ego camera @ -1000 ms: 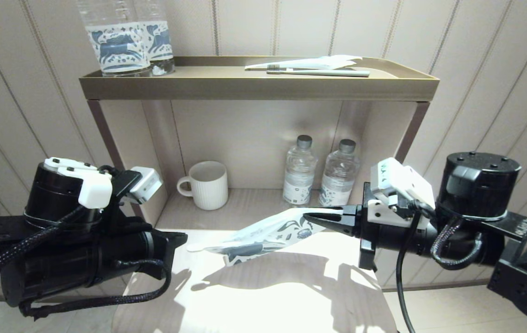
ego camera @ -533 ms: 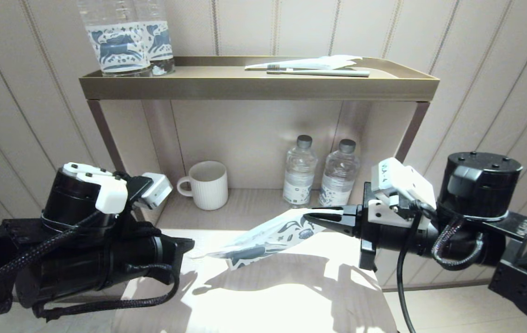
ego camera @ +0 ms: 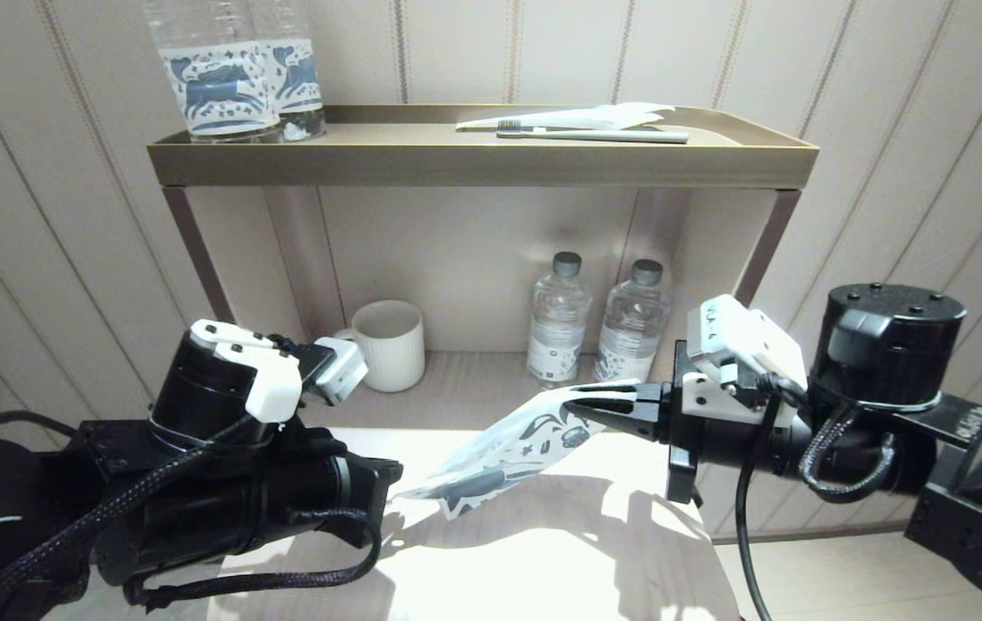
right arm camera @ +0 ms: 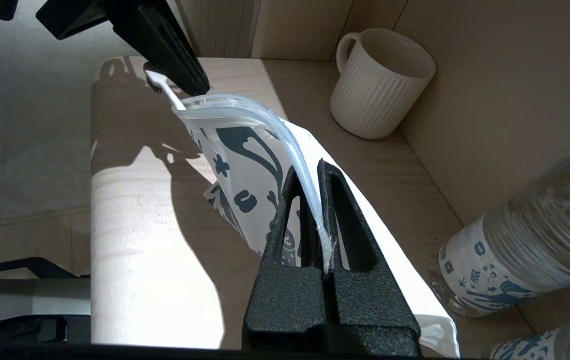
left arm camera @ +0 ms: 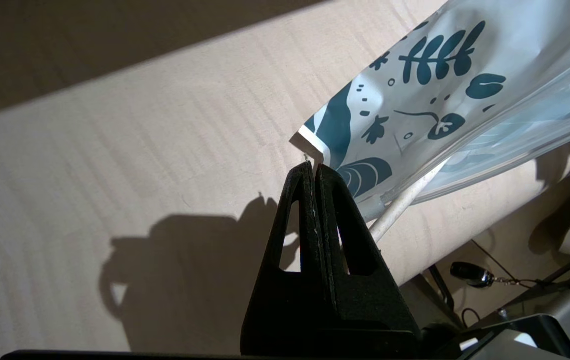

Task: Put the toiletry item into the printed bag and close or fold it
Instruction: Hand it to the other hand

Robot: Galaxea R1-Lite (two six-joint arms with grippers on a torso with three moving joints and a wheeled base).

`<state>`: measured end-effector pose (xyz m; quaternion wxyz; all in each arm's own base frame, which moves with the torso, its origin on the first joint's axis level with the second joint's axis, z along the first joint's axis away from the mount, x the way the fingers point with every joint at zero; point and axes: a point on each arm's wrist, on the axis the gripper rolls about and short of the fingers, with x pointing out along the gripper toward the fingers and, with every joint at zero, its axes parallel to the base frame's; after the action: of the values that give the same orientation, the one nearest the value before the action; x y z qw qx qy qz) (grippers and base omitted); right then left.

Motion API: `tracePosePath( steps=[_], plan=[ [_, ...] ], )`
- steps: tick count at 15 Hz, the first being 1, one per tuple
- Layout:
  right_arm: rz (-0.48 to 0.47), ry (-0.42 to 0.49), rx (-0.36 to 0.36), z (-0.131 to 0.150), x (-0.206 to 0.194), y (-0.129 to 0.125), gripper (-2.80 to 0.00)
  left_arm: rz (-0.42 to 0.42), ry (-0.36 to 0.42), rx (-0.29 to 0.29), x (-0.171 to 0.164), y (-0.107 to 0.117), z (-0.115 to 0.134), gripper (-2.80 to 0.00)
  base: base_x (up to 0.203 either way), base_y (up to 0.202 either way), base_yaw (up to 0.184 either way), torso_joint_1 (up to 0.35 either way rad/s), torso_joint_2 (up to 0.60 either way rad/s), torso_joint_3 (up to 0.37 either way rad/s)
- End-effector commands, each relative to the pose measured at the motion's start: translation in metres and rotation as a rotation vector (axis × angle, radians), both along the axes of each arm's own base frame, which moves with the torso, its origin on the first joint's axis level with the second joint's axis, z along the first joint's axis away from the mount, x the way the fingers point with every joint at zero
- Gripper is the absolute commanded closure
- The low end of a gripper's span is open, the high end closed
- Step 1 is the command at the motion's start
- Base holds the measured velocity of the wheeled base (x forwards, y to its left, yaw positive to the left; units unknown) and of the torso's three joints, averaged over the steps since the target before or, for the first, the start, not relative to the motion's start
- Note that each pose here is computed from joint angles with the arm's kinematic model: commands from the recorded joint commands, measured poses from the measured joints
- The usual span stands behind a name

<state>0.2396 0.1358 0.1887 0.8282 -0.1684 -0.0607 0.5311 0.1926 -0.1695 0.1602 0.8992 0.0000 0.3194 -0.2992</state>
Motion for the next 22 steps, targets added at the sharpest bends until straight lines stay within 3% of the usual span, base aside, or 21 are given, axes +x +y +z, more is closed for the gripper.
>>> tracePosePath(
  steps=[1, 8, 13, 18, 22],
  plan=[
    [0.001, -0.007, 0.002, 0.001, 0.001, 0.0, 0.0, 0.017, 0.0, -0.002, 0.003, 0.002, 0.0, 0.0, 0.0, 0.0, 0.0, 0.0, 0.0, 0.0],
    [-0.018, -0.02, 0.009, 0.005, 0.002, -0.006, 0.0, 0.177, -0.086, -0.079, 0.04, 0.036, 0.03, 0.0, 0.0, 0.0, 0.0, 0.0, 0.0, 0.0],
    [-0.023, -0.022, 0.012, 0.006, 0.005, -0.004, 0.0, 0.18, -0.014, -0.045, 0.037, 0.038, 0.004, 0.0, 0.0, 0.0, 0.0, 0.0, 0.0, 0.0],
    [-0.06, 0.08, 0.074, 0.009, 0.012, -0.001, 0.0, 0.179, 0.035, -0.042, 0.023, 0.039, -0.037, 0.0, 0.0, 0.0, 0.0, 0.0, 0.0, 0.0],
    [-0.099, 0.148, 0.039, -0.012, 0.014, 0.003, 0.0, 0.186, -0.005, -0.065, 0.014, 0.045, -0.032, 0.0, 0.0, 0.0, 0.0, 0.0, 0.0, 0.0]
  ],
)
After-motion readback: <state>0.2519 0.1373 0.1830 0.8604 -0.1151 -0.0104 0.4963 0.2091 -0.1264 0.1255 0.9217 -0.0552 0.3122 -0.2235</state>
